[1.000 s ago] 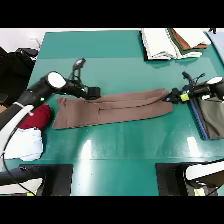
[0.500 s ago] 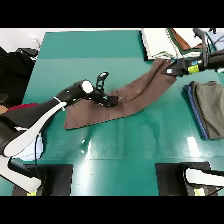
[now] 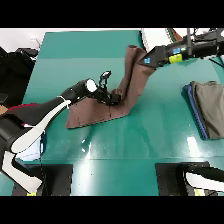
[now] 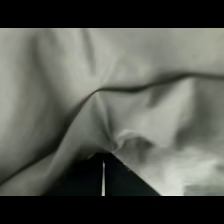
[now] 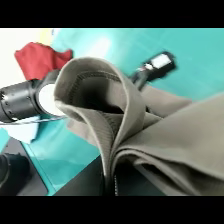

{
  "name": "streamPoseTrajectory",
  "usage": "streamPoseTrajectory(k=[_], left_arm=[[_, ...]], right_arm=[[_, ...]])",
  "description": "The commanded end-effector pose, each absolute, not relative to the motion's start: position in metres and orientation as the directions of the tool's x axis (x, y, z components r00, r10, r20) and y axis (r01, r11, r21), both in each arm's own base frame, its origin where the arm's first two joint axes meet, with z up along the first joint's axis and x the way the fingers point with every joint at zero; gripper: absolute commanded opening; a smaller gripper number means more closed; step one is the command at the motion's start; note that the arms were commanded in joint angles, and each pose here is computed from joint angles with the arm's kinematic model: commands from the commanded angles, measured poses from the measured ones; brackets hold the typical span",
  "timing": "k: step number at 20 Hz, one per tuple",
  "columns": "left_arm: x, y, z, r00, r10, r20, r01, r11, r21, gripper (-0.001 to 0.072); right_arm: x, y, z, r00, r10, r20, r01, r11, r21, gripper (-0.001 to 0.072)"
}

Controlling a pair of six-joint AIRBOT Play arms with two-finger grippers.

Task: Fold the shirts.

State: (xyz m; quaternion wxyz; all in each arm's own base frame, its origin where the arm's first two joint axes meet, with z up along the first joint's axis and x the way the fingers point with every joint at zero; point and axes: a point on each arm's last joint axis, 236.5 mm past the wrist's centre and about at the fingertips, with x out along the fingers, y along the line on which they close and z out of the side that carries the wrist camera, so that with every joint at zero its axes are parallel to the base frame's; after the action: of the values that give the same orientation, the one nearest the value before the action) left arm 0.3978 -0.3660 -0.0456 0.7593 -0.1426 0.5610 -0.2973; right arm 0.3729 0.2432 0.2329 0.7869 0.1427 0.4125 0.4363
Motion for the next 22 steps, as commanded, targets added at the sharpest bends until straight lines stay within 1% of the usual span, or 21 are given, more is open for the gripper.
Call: streamPoseTrajectory(k=[1,3,5,7,9,10,11,12,14,15,16,17,20,22], left_arm=[[0.418,-0.349,-0.006,0.261,-0.603,-0.754,0.307,0.792,-0.527,0.0026],[0.444,-0.3,0.041,0.36,-0.565,-0.742,0.291,0.824,-0.486,0.0026],[0.466,-0.23,0.096,0.487,-0.492,-0.722,0.265,0.871,-0.414,0.0026],[0.475,-0.154,0.161,0.632,-0.386,-0.671,0.211,0.92,-0.331,0.0026],[0.469,-0.092,0.225,0.761,-0.28,-0.585,0.146,0.953,-0.266,0.0026],[0.462,-0.07,0.249,0.803,-0.239,-0.545,0.117,0.961,-0.25,0.0026],[0.455,-0.054,0.266,0.831,-0.209,-0.516,0.094,0.966,-0.24,0.0026],[0.447,-0.042,0.279,0.849,-0.187,-0.494,0.075,0.968,-0.238,0.0026],[0.437,-0.033,0.287,0.855,-0.17,-0.49,0.061,0.971,-0.231,0.0026],[0.435,-0.033,0.283,0.844,-0.173,-0.508,0.067,0.973,-0.219,0.0026],[0.431,-0.037,0.277,0.829,-0.183,-0.529,0.072,0.972,-0.223,0.0026],[0.43,-0.038,0.273,0.818,-0.188,-0.544,0.079,0.973,-0.218,0.0026],[0.428,-0.049,0.271,0.808,-0.21,-0.55,0.107,0.971,-0.214,0.0026],[0.426,-0.064,0.272,0.801,-0.239,-0.549,0.145,0.967,-0.209,0.0026]], right_arm=[[0.365,0.281,0.246,0.279,0.833,-0.479,-0.609,0.539,0.582,0.0018],[0.357,0.306,0.251,0.269,0.85,-0.452,-0.638,0.509,0.578,0.0018],[0.354,0.336,0.251,0.26,0.868,-0.422,-0.66,0.479,0.579,0.0018],[0.349,0.379,0.238,0.237,0.886,-0.398,-0.672,0.446,0.591,0.0018],[0.343,0.437,0.222,0.205,0.92,-0.333,-0.658,0.381,0.65,0.0023],[0.34,0.467,0.212,0.199,0.936,-0.291,-0.672,0.347,0.654,0.0114],[0.339,0.495,0.2,0.202,0.946,-0.254,-0.682,0.322,0.656,0.0324],[0.333,0.518,0.188,0.177,0.955,-0.238,-0.682,0.294,0.67,0.0391],[0.324,0.539,0.179,0.115,0.962,-0.246,-0.731,0.25,0.635,0.0384],[0.327,0.536,0.18,0.108,0.96,-0.259,-0.751,0.249,0.611,0.0377],[0.332,0.527,0.179,0.11,0.951,-0.289,-0.774,0.264,0.575,0.0364],[0.342,0.509,0.175,0.129,0.934,-0.334,-0.787,0.302,0.538,0.0324],[0.381,0.43,0.146,0.228,0.846,-0.481,-0.725,0.478,0.496,0.0325],[0.397,0.358,0.106,0.25,0.758,-0.602,-0.613,0.605,0.508,0.0325]])
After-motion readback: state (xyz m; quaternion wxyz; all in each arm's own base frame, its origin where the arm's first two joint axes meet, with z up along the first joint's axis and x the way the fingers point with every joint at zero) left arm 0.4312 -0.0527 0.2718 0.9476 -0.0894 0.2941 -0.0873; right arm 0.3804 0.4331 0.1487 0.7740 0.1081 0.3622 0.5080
